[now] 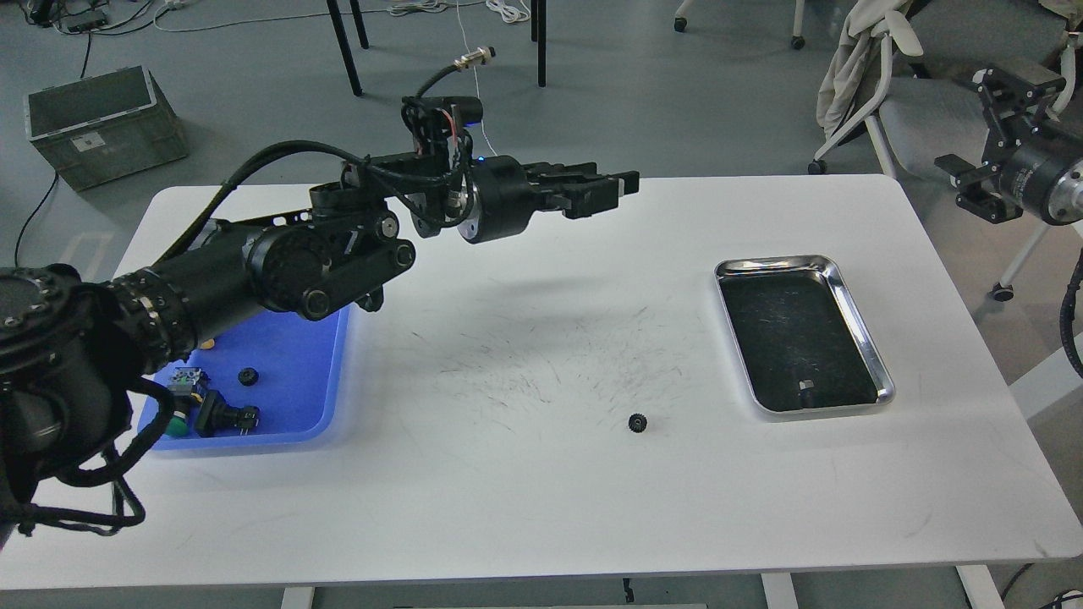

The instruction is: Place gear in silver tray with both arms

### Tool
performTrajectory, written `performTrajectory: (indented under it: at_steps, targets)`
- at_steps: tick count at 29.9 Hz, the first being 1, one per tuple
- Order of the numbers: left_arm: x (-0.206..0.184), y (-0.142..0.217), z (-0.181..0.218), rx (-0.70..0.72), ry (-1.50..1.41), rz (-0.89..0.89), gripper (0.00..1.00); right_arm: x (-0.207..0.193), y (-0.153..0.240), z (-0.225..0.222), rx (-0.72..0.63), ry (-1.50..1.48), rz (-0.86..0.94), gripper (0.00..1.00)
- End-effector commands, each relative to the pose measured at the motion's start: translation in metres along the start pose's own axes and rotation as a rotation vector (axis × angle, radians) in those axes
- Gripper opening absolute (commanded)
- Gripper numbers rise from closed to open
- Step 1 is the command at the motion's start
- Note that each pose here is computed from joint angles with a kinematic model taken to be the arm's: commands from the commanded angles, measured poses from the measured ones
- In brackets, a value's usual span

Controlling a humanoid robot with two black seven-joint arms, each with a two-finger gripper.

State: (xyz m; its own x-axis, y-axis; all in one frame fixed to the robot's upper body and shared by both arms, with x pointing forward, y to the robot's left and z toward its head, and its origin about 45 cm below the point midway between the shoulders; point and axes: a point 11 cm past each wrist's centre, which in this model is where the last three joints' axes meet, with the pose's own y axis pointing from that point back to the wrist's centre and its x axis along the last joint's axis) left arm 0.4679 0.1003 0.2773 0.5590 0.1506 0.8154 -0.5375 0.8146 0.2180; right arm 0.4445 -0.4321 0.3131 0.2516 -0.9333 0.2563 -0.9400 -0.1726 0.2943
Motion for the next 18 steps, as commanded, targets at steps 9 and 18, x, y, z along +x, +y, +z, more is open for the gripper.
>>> performTrajectory:
  at_steps: [9, 18]
  targets:
    - [0.068, 0.117, -0.09, 0.234, 0.145, 0.269, 0.85, -0.055, -0.017, -0.041, 0.042, 0.511, -0.188, 0.98]
    - [0.063, 0.203, -0.149, 0.396, 0.332, 0.455, 0.92, -0.119, -0.029, -0.074, 0.068, 0.709, -0.453, 0.98]
